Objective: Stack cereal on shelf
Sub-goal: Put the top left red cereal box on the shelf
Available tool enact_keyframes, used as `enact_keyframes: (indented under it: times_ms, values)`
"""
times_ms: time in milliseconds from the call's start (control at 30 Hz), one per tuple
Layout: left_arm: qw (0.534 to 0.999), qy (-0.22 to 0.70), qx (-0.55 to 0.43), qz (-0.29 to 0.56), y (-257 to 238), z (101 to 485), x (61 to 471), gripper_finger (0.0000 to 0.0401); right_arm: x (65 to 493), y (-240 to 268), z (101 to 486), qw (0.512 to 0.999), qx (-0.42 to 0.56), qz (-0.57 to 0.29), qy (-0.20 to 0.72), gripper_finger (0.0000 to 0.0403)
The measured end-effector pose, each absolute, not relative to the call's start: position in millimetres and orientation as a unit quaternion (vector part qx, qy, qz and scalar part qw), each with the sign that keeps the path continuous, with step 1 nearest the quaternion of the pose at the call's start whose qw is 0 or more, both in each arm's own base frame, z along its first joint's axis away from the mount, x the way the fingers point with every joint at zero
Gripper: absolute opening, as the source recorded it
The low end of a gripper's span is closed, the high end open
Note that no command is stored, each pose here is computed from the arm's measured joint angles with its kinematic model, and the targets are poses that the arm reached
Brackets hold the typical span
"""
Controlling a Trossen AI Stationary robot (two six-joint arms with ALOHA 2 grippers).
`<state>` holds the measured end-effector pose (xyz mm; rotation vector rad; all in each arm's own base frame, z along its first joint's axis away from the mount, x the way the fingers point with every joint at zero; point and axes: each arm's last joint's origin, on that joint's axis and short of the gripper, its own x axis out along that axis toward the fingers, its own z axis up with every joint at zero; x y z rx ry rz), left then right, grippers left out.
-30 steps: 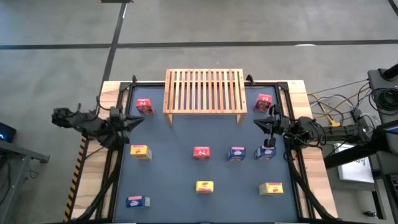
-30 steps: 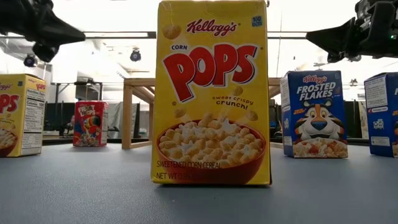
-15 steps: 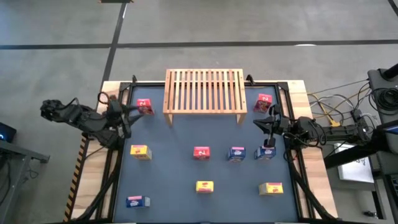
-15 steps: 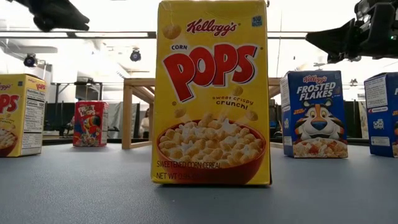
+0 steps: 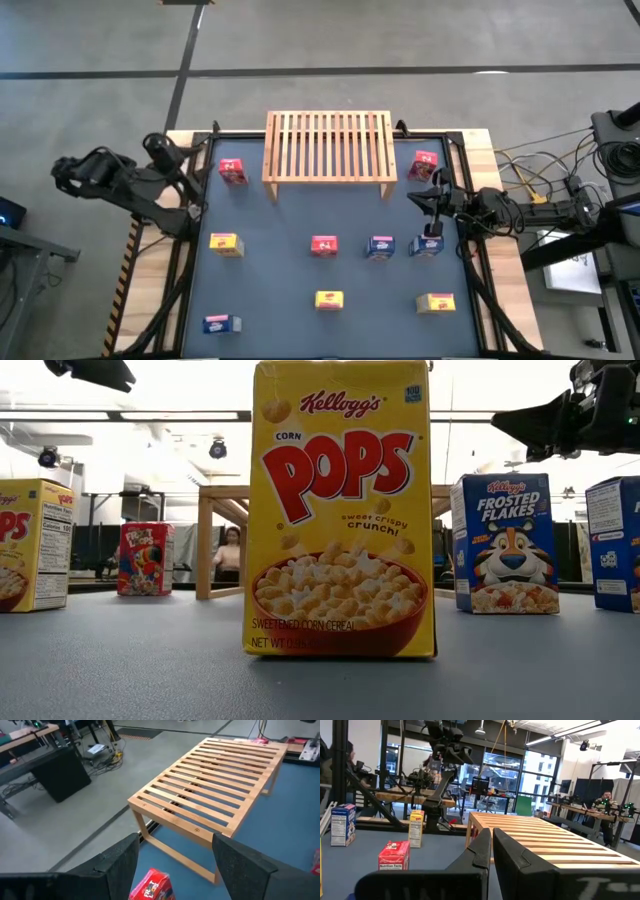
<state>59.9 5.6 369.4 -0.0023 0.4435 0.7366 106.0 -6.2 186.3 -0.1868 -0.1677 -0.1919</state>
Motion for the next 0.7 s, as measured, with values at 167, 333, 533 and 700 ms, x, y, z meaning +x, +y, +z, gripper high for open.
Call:
enact_keyframes:
  times_ms: [167, 333, 533, 700]
  values:
    - [0.903, 0.205, -0.012, 0.377, 9, 373, 55, 0.0236, 106, -6, 186, 0.988, -0.093, -0.095, -0.083, 0.0009]
    - [0.904, 0.182, -0.021, 0.385, 6, 367, 76, 0.0236, 106, -6, 186, 0.988, -0.093, -0.096, -0.083, 0.0009]
    - [0.886, 0.235, 0.027, 0.398, 5, 332, 100, 0.0236, 106, -6, 186, 0.988, -0.093, -0.096, -0.083, 0.0009]
    - [0.883, 0.227, -0.005, 0.410, 13, 319, 102, 0.0236, 106, -6, 186, 0.988, -0.093, -0.096, -0.083, 0.0009]
